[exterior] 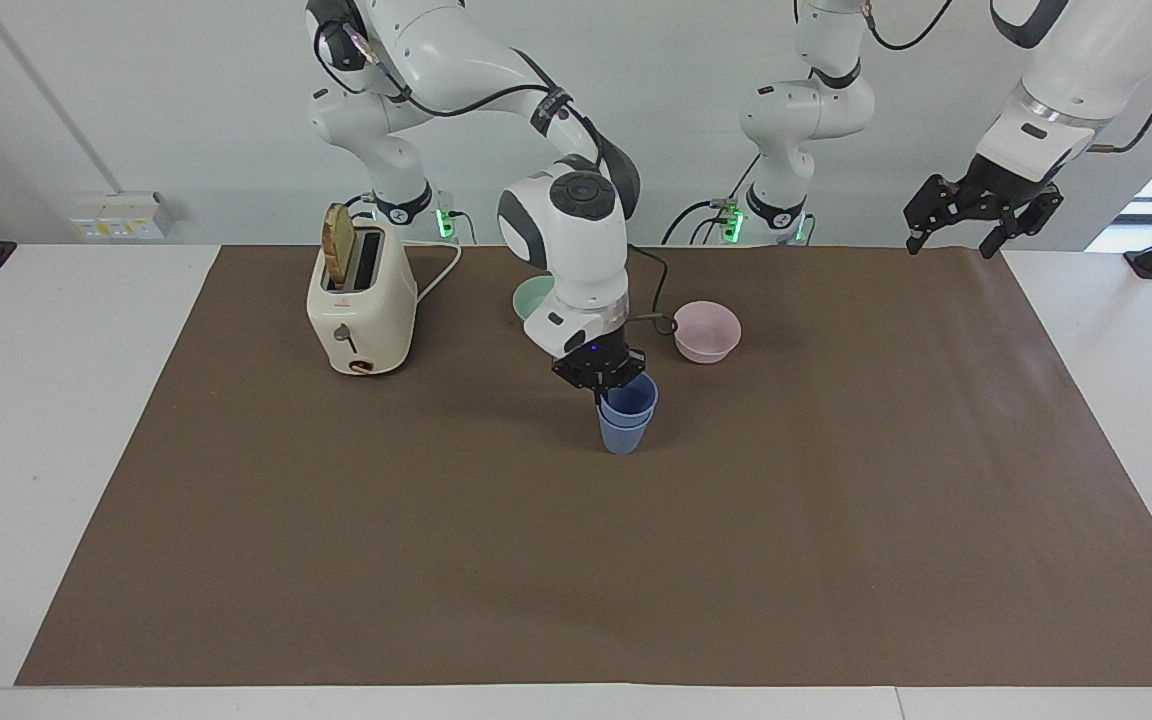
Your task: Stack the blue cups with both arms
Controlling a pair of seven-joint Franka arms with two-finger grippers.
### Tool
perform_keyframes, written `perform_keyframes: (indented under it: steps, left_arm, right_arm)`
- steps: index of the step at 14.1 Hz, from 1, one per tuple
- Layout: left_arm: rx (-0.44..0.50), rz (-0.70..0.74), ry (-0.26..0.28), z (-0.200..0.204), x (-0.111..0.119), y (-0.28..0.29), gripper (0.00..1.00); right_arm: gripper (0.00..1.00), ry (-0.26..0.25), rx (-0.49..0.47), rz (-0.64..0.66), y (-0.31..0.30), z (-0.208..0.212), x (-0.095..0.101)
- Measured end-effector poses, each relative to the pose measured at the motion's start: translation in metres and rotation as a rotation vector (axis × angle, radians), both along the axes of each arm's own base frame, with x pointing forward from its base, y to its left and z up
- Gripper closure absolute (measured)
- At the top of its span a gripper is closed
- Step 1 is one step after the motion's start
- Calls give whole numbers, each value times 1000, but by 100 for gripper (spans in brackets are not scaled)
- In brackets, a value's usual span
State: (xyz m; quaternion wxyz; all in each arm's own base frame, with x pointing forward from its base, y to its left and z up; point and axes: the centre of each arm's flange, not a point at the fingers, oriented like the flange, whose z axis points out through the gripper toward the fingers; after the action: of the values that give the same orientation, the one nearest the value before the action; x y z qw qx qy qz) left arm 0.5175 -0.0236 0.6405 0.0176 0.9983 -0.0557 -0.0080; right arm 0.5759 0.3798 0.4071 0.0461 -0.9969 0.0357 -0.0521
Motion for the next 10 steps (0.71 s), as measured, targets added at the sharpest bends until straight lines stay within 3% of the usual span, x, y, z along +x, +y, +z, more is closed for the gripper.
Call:
perform_keyframes:
  steps: [4, 7, 10]
  left_arm:
    - [1, -7, 18, -2, -2, -3, 0]
    - [1, -7, 22, -2, -3, -3, 0]
    - [2, -10, 23, -1, -3, -5, 0]
  right_arm:
    - [36, -27, 13, -7, -5, 21, 1]
    - [4, -39, 4, -63, -52, 73, 9]
    - [0, -11, -43, -78, -128, 129, 9]
